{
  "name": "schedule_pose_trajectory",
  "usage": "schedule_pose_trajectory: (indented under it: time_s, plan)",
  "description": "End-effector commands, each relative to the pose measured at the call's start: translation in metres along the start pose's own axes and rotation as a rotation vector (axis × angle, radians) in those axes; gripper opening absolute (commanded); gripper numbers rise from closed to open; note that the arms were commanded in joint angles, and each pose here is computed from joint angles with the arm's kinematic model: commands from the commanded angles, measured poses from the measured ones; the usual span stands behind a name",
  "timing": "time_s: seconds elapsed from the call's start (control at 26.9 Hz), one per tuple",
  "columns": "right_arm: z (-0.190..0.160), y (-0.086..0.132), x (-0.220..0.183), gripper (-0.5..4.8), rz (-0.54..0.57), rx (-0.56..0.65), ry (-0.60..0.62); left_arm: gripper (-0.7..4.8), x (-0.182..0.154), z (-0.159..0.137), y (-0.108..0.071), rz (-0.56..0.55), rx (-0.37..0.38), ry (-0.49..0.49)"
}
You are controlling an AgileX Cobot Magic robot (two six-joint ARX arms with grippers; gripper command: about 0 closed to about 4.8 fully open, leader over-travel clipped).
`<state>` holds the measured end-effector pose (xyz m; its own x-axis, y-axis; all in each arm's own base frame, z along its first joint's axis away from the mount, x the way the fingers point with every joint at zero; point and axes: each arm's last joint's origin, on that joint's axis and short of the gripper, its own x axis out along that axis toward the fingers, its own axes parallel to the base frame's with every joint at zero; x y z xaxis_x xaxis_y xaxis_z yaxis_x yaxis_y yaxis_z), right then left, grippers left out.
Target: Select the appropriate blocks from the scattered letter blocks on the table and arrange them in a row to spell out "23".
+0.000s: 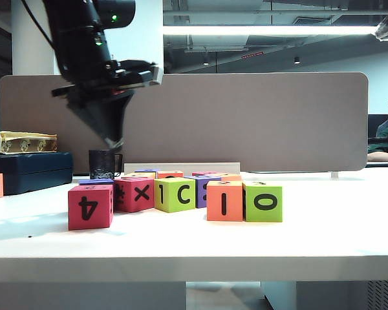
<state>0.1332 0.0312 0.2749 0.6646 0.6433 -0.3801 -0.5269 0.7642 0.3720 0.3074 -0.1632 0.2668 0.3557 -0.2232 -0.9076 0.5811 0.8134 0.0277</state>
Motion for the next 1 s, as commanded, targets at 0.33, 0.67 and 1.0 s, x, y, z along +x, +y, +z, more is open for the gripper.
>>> schedule_pose_trajectory:
  time_s: [0.33,0.67,1.0]
  plan:
    - [0.002,0.001,-0.001,-0.01,0.006,-0.014,-0.012,-0.06,0.054,-0.028,-0.001,-0.002,-0.007,0.243]
    - [0.002,0.001,-0.001,-0.01,0.005,-0.014,-0.013,-0.06,0.107,-0.01,0.018,0.123,0.071,0.086]
    - [0.002,0.001,-0.001,-0.01,0.006,-0.014,-0.012,-0.06,0.108,0.006,0.024,0.147,0.062,-0.015]
